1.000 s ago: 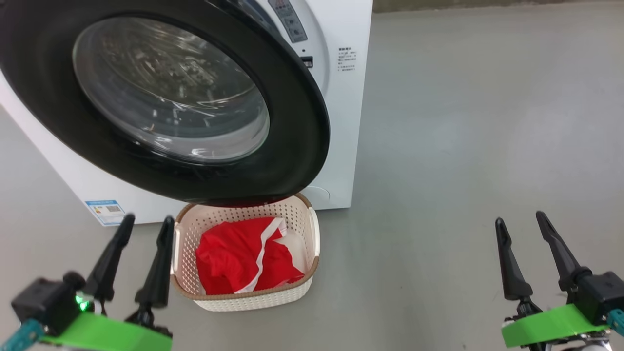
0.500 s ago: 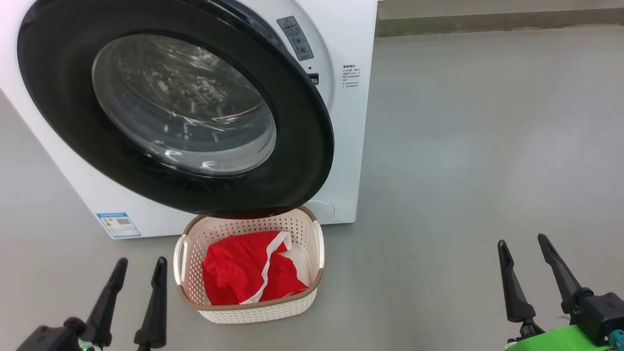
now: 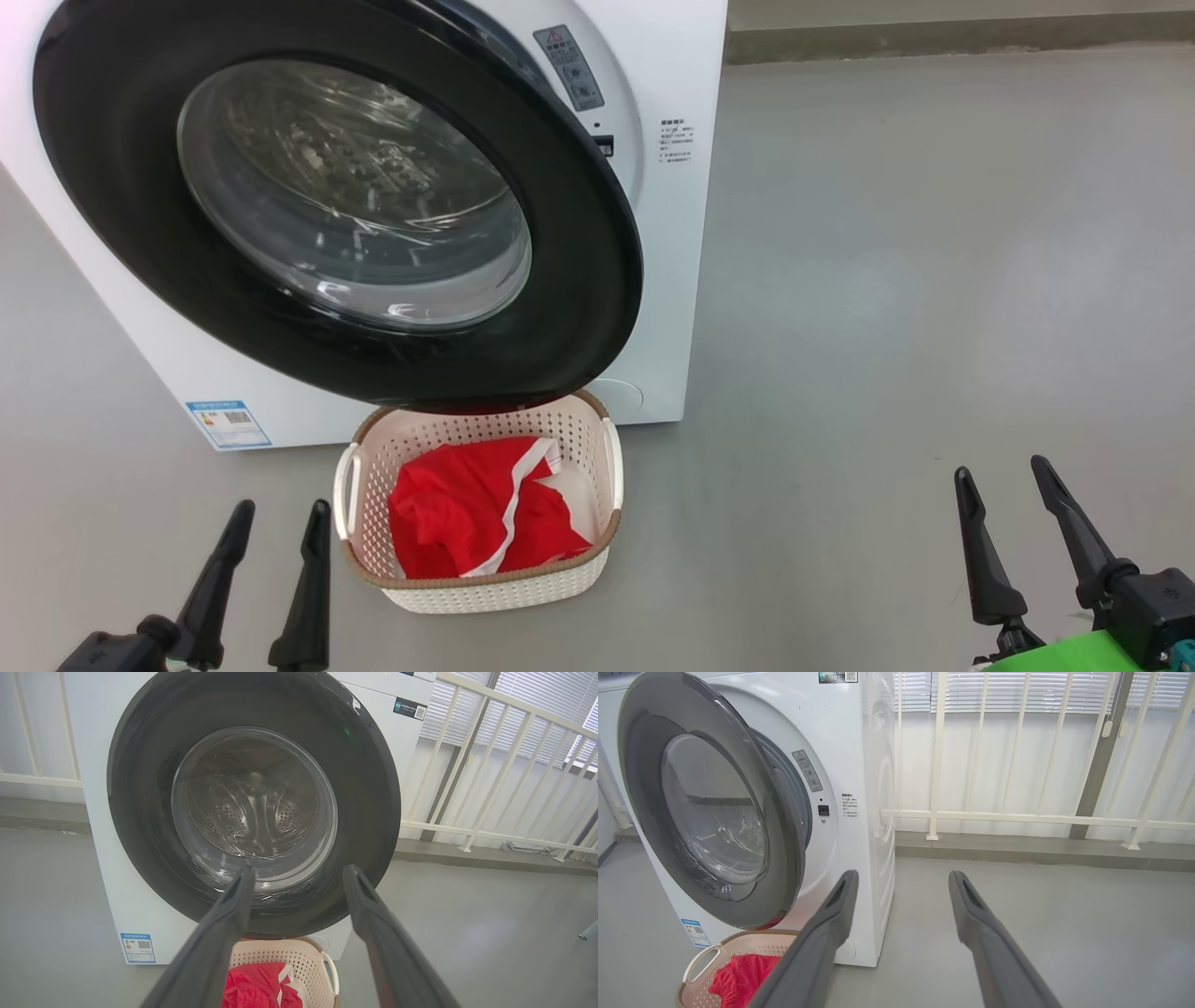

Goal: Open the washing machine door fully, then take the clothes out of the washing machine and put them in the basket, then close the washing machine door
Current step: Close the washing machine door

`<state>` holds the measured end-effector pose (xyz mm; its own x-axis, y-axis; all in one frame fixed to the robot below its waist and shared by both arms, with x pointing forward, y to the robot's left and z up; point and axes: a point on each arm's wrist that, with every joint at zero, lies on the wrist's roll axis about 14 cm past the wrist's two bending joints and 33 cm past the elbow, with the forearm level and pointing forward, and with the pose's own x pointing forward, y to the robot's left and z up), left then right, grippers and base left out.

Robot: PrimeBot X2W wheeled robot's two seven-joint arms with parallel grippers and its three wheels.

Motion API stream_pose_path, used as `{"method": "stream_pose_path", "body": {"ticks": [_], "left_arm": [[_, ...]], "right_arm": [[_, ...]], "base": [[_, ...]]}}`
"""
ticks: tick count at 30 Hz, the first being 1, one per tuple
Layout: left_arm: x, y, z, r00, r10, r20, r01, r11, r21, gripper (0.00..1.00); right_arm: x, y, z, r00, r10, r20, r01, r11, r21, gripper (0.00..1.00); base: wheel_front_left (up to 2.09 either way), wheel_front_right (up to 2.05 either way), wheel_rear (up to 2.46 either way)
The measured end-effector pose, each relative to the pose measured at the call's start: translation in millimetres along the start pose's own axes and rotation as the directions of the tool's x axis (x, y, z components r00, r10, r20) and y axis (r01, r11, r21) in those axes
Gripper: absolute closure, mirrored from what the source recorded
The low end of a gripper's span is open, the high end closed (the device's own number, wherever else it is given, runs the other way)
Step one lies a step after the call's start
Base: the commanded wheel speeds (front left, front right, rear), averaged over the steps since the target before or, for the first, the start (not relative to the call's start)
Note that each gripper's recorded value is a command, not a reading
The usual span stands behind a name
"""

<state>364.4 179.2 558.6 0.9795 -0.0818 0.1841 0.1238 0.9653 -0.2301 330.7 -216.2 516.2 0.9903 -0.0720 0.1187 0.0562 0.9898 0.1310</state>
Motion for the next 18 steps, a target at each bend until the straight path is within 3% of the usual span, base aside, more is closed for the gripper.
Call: {"method": "stream_pose_path", "body": {"ticks": [7,9,11,18], "left_arm": [[-0.9,1.4,-2.4,1.000,0.002,-0.007,-0.002,1.000,0.017,0.00],[-1.6,1.9,-3.5,1.000,0.003,-0.010,-0.003,1.000,0.018,0.00],[-2.2,1.9,-5.1,1.000,0.001,-0.015,-0.001,1.000,0.031,0.00],[-2.2,6.3,-13.6,0.999,0.011,-0.040,-0.009,0.999,0.048,0.00]], "right_arm": [[1.7,1.8,-1.9,1.000,0.004,-0.005,-0.004,1.000,0.012,0.00],[2.7,4.2,-3.4,1.000,0.010,-0.009,-0.010,1.000,0.018,0.57],[3.8,8.8,-7.2,0.999,0.024,-0.021,-0.023,1.000,0.021,1.00],[20.3,29.9,-21.1,0.993,0.087,-0.074,-0.085,0.996,0.026,1.00]], "base": [[0.00,0.00,0.00],[0.00,0.00,0.00],[0.00,0.00,0.00],[0.00,0.00,0.00]]}}
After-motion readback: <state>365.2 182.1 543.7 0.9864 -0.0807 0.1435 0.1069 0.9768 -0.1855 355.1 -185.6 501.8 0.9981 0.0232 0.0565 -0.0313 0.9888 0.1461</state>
